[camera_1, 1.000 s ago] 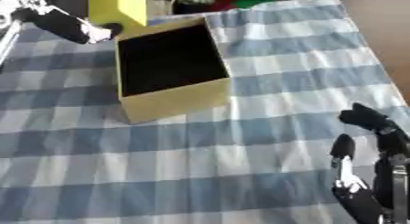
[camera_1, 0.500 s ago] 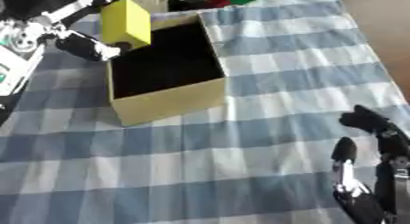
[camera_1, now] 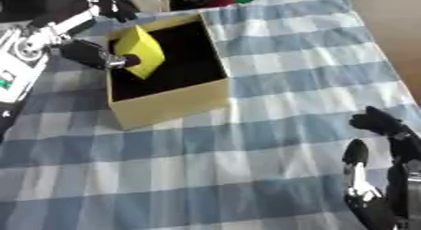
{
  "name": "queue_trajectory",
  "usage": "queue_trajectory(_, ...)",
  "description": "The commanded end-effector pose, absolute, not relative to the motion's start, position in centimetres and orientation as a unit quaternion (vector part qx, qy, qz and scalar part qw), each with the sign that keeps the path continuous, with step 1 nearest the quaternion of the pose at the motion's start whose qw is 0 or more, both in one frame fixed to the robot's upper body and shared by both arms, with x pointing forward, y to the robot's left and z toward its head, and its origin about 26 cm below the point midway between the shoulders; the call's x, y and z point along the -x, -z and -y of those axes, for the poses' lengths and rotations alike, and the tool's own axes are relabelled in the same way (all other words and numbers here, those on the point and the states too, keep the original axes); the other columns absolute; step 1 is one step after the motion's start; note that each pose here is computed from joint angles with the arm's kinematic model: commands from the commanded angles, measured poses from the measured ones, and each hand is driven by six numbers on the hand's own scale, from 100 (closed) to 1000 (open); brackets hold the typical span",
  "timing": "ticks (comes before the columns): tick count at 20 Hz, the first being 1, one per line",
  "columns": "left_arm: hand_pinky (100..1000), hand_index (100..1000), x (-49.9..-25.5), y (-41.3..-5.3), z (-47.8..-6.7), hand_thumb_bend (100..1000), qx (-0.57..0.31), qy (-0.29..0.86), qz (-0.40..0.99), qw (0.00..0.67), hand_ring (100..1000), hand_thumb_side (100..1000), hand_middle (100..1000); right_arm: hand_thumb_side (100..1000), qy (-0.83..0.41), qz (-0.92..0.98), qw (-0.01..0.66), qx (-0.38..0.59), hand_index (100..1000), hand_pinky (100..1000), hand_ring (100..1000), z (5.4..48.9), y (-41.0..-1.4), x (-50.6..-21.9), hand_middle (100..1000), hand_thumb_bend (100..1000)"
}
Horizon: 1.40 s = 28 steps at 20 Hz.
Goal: Pick up objects on the table and place them in the box.
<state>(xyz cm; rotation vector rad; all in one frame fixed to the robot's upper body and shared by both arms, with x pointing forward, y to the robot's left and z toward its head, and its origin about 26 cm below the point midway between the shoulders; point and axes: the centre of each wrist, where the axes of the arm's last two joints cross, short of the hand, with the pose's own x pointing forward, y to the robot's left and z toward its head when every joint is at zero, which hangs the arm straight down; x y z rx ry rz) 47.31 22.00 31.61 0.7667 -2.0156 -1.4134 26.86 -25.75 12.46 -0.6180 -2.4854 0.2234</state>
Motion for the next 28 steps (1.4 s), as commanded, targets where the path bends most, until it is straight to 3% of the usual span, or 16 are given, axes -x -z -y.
queue_trajectory(1,905,847,-47.2,-32.8,-22.4,633,-0.304,0.507,0.765,0.254,831,492,794,633,-0.081,0.931,0.277,0.225,850,942,696,25.6,-13.0,-26.8,672,100)
queue_trajectory(7,913,860,-47.3,-32.7,-22.7,691,-0.327,0.501,0.763,0.247,844,485,814,636,-0.079,0.93,0.28,0.225,851,943,695,25.5,-13.0,-26.8,672,100)
queue_trajectory(14,912,843,-46.2,-33.9,-22.7,511,-0.299,0.474,0.793,0.237,821,398,787,633,-0.077,0.927,0.287,0.228,850,942,696,25.7,-12.7,-26.7,673,100)
queue_trajectory(20,873,810,-41.1,-37.0,-23.2,345,-0.245,0.424,0.848,0.201,771,170,747,627,-0.077,0.923,0.294,0.235,849,940,697,26.2,-12.4,-26.4,674,100)
queue_trajectory(28,861,783,-32.6,-38.3,-24.5,344,-0.209,0.39,0.882,0.162,753,109,707,617,-0.073,0.922,0.296,0.239,847,936,699,26.9,-12.2,-26.1,675,100)
